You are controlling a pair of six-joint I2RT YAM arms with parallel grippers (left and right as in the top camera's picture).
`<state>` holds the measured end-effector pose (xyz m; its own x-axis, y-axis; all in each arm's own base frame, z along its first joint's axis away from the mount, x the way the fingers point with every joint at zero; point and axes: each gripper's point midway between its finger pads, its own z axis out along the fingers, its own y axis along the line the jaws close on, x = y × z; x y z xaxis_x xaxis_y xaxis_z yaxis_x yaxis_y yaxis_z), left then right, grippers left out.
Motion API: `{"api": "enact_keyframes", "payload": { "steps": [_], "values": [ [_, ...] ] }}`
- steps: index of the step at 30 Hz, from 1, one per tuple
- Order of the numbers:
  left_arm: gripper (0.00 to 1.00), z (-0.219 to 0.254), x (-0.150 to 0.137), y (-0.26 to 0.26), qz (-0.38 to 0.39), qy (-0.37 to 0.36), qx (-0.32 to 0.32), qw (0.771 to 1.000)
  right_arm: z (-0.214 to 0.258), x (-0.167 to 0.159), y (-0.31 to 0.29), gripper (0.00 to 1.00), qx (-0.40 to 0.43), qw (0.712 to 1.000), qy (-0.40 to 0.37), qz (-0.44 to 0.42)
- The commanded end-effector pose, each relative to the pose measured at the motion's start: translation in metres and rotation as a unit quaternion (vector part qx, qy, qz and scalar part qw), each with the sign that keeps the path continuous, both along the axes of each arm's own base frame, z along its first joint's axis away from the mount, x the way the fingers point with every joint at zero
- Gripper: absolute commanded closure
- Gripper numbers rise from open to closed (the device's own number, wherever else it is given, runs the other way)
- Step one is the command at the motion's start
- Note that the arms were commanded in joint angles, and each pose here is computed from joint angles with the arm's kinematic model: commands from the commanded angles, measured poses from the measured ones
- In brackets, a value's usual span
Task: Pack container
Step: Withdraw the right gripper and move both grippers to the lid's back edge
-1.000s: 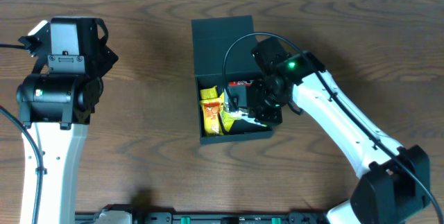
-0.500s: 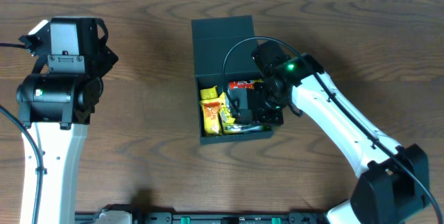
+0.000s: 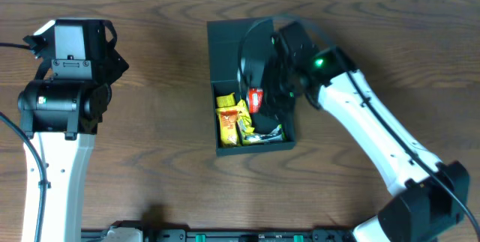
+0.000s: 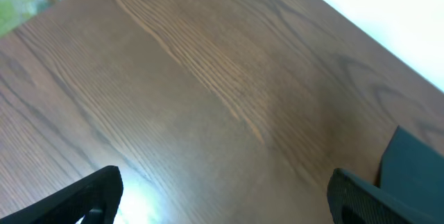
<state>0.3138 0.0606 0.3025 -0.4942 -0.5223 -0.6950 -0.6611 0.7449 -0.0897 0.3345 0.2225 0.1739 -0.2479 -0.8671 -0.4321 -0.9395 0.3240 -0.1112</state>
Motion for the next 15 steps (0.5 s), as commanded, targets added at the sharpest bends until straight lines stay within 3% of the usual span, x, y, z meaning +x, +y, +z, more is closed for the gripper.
{"api": "enact_keyframes", "payload": {
  "steps": [1, 3, 4, 5, 8, 13, 15],
  "values": [
    [0.05, 0.002, 0.0, 0.002, -0.028, 0.019, 0.028, 0.999, 0.06, 0.04, -0.01, 0.01, 0.078, 0.968, -0.011, -0.238],
    [0.05, -0.002, 0.003, -0.007, -0.055, 0.025, 0.012, 0.998, 0.091, 0.061, -0.036, 0.01, 0.112, 0.907, -0.029, -0.404],
    [0.05, -0.006, 0.005, -0.014, -0.067, 0.027, -0.004, 0.997, 0.104, 0.067, -0.052, 0.01, 0.133, 0.862, -0.031, -0.488],
    [0.05, -0.01, 0.008, -0.019, -0.075, 0.031, -0.018, 0.997, 0.111, 0.069, -0.063, 0.01, 0.147, 0.833, -0.028, -0.533],
    [0.05, -0.031, 0.02, -0.039, -0.095, 0.05, -0.078, 0.991, 0.111, 0.066, -0.083, 0.01, 0.168, 0.772, 0.005, -0.613],
    [0.05, -0.085, 0.05, -0.082, -0.132, 0.108, -0.196, 0.966, 0.084, 0.047, -0.135, 0.04, 0.132, 0.661, 0.042, -0.738],
    [0.05, -0.106, 0.064, -0.102, -0.145, 0.124, -0.25, 0.949, 0.076, 0.042, -0.152, 0.15, 0.125, 0.626, 0.057, -0.768]
  ]
}}
